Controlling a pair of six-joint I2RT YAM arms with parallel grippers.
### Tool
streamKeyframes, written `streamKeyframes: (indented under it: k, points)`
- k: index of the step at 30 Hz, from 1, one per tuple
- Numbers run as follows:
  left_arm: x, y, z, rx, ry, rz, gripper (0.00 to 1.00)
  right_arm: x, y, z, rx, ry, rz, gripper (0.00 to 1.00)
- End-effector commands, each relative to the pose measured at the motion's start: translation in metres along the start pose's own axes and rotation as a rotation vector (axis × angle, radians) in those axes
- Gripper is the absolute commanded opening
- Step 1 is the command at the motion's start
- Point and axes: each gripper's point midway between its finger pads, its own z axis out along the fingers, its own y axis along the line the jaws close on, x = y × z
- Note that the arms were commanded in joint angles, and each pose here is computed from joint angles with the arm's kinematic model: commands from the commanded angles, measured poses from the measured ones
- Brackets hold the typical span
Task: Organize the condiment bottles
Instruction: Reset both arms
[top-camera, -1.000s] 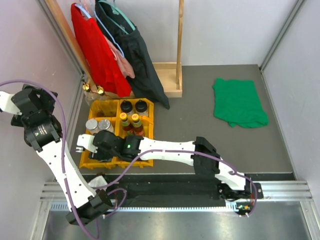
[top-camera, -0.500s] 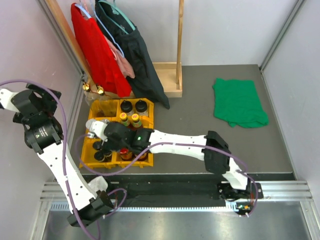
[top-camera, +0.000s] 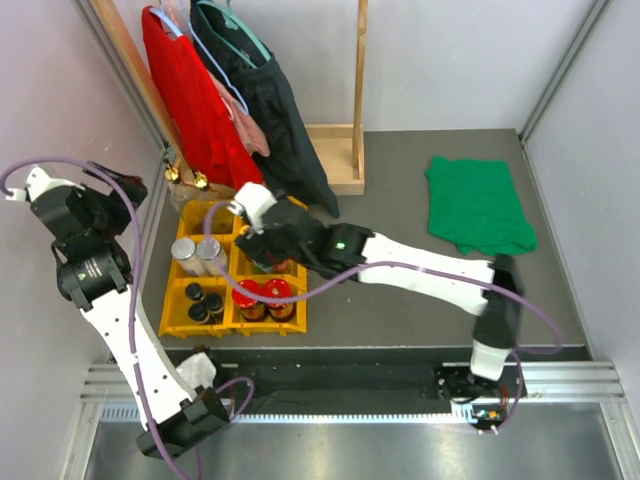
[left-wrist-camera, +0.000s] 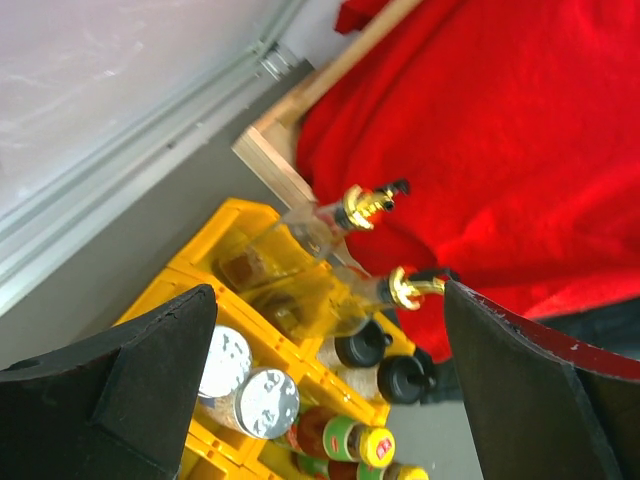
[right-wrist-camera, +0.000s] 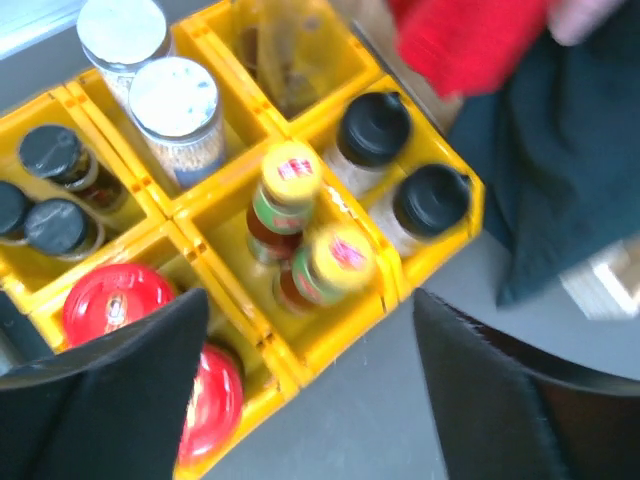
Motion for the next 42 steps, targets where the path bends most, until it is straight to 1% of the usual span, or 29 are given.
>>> streamKeyframes:
  k: [1, 3, 5, 6, 7, 10, 13, 15, 16, 17, 19, 20, 22, 25, 26, 28, 29, 31, 32, 35, 38, 42]
  points:
    - [0.007, -0.023, -0.006, 0.128, 0.012, 0.071, 0.99, -0.026, -0.049, -0.069, 0.087, -0.107, 0.167, 0.92]
    - [0.018, -0.029, -0.004, 0.154, 0.047, 0.094, 0.99, -0.018, -0.067, -0.093, 0.113, -0.123, 0.228, 0.99]
    - [0.029, -0.039, -0.004, 0.192, 0.08, 0.119, 0.99, -0.008, -0.086, -0.104, 0.145, -0.115, 0.279, 0.99]
    - [0.033, -0.042, -0.004, 0.203, 0.091, 0.134, 0.99, -0.002, -0.095, -0.116, 0.162, -0.122, 0.322, 0.99]
    - [0.035, -0.043, -0.005, 0.204, 0.095, 0.143, 0.99, 0.008, -0.109, -0.118, 0.198, -0.105, 0.344, 0.99]
    - [0.051, -0.057, -0.009, 0.258, 0.135, 0.174, 0.99, 0.034, -0.127, -0.131, 0.258, -0.065, 0.401, 0.99]
    - [0.072, -0.07, -0.014, 0.303, 0.183, 0.214, 0.99, 0.064, -0.144, -0.14, 0.335, -0.01, 0.446, 0.99]
    - [0.093, -0.077, -0.016, 0.328, 0.227, 0.251, 0.99, 0.085, -0.156, -0.144, 0.387, 0.029, 0.486, 0.99]
    - [0.1, -0.078, -0.017, 0.33, 0.241, 0.264, 0.99, 0.09, -0.162, -0.15, 0.404, 0.028, 0.505, 0.99]
    - [0.115, -0.083, -0.019, 0.352, 0.278, 0.284, 0.99, 0.099, -0.172, -0.154, 0.435, 0.042, 0.527, 0.99]
    - [0.122, -0.081, -0.02, 0.327, 0.272, 0.305, 0.99, 0.114, -0.178, -0.158, 0.462, 0.057, 0.566, 0.99]
    - [0.131, -0.083, -0.023, 0.337, 0.288, 0.317, 0.99, 0.115, -0.183, -0.167, 0.472, 0.04, 0.583, 0.99]
    - [0.135, -0.089, -0.031, 0.375, 0.28, 0.308, 0.99, 0.129, -0.192, -0.174, 0.512, 0.048, 0.617, 0.99]
    - [0.147, -0.087, -0.036, 0.382, 0.282, 0.311, 0.98, 0.141, -0.204, -0.186, 0.562, 0.042, 0.658, 0.99]
    - [0.161, -0.085, -0.038, 0.391, 0.31, 0.323, 0.98, 0.147, -0.206, -0.187, 0.574, 0.051, 0.664, 0.99]
    - [0.171, -0.082, -0.041, 0.394, 0.319, 0.324, 0.98, 0.154, -0.214, -0.195, 0.616, 0.049, 0.694, 0.99]
    - [0.185, -0.079, -0.042, 0.395, 0.352, 0.339, 0.99, 0.161, -0.216, -0.195, 0.629, 0.06, 0.702, 0.99]
    - [0.196, -0.078, -0.045, 0.4, 0.37, 0.338, 0.99, 0.168, -0.223, -0.198, 0.654, 0.06, 0.731, 0.99]
    - [0.207, -0.077, -0.048, 0.404, 0.391, 0.352, 0.99, 0.174, -0.225, -0.199, 0.664, 0.069, 0.739, 0.99]
    - [0.222, -0.069, -0.051, 0.384, 0.41, 0.386, 0.99, 0.187, -0.233, -0.202, 0.695, 0.084, 0.771, 0.99]
    - [0.223, -0.056, -0.052, 0.335, 0.399, 0.401, 0.99, 0.193, -0.236, -0.204, 0.696, 0.081, 0.796, 0.99]
    - [0.219, -0.049, -0.055, 0.336, 0.372, 0.397, 0.99, 0.195, -0.238, -0.208, 0.704, 0.078, 0.801, 0.99]
